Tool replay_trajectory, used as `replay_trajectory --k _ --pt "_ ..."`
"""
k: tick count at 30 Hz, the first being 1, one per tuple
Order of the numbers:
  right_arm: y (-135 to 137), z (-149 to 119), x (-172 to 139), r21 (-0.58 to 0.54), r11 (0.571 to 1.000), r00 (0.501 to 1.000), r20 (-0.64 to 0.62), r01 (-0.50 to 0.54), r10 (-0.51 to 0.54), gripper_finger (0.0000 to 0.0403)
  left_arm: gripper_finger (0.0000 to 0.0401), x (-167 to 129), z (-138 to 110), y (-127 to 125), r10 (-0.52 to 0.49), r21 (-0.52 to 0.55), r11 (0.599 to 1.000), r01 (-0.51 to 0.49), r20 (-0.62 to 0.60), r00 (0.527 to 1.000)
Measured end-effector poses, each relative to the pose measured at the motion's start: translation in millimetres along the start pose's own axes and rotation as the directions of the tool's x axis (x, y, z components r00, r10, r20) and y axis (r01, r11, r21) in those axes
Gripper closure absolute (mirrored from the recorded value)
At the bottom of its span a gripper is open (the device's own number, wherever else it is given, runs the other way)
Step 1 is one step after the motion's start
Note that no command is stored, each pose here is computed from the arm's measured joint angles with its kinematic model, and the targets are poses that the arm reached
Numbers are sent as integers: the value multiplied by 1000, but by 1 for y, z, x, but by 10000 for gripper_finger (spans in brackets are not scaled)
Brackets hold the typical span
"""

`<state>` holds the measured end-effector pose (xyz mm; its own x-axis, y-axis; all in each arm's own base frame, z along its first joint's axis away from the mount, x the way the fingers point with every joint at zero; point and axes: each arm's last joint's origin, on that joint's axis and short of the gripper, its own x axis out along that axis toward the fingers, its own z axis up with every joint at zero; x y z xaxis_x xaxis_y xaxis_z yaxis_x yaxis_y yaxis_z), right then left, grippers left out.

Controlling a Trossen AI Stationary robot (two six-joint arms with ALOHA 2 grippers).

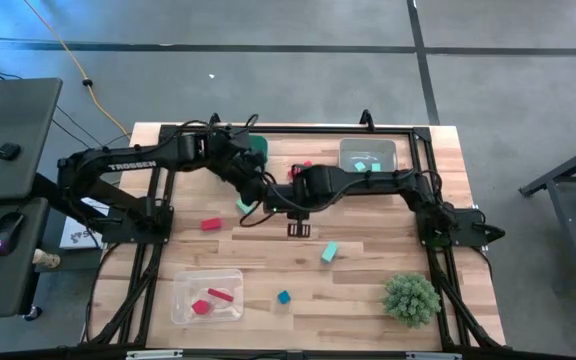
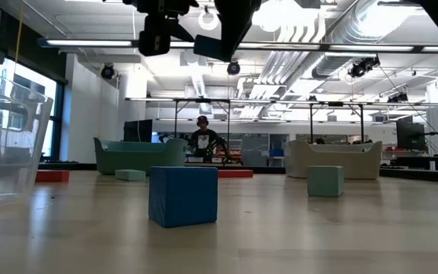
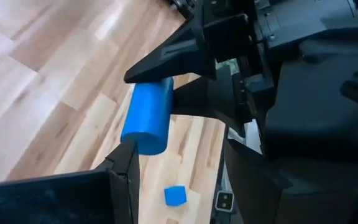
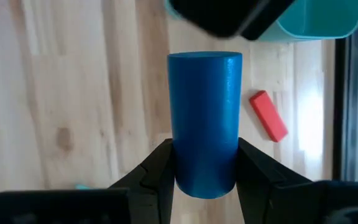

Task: Sort & place blocks by color
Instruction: Put the blue block into the green bin

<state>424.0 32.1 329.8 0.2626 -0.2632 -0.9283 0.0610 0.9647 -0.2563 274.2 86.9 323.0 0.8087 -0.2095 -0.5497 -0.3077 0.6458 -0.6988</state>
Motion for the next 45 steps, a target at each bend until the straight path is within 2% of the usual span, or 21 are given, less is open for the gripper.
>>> replay_trajectory --k 5,10,17,28,41,45 --pt "-18 -4 -3 -24 999 999 -21 44 -44 297 245 -16 11 12 9 -33 999 -8 60 998" --pt "-38 -7 -14 -16 998 998 22 53 -53 297 245 -28 18 23 30 -83 996 -22 103 994" --pt "-59 -4 -24 -24 1000 993 120 9 -6 297 245 -31 22 27 32 -105 994 -20 122 992" --pt "-63 3 -23 -134 991 981 188 -16 42 297 245 -31 23 26 29 -118 993 -14 127 992" --pt "-68 8 -22 -102 995 970 242 7 18 297 245 -24 20 23 24 -136 991 -9 105 994" --pt "-71 9 -22 -96 995 967 253 -4 28 297 245 -22 19 21 49 -132 991 -33 116 992"
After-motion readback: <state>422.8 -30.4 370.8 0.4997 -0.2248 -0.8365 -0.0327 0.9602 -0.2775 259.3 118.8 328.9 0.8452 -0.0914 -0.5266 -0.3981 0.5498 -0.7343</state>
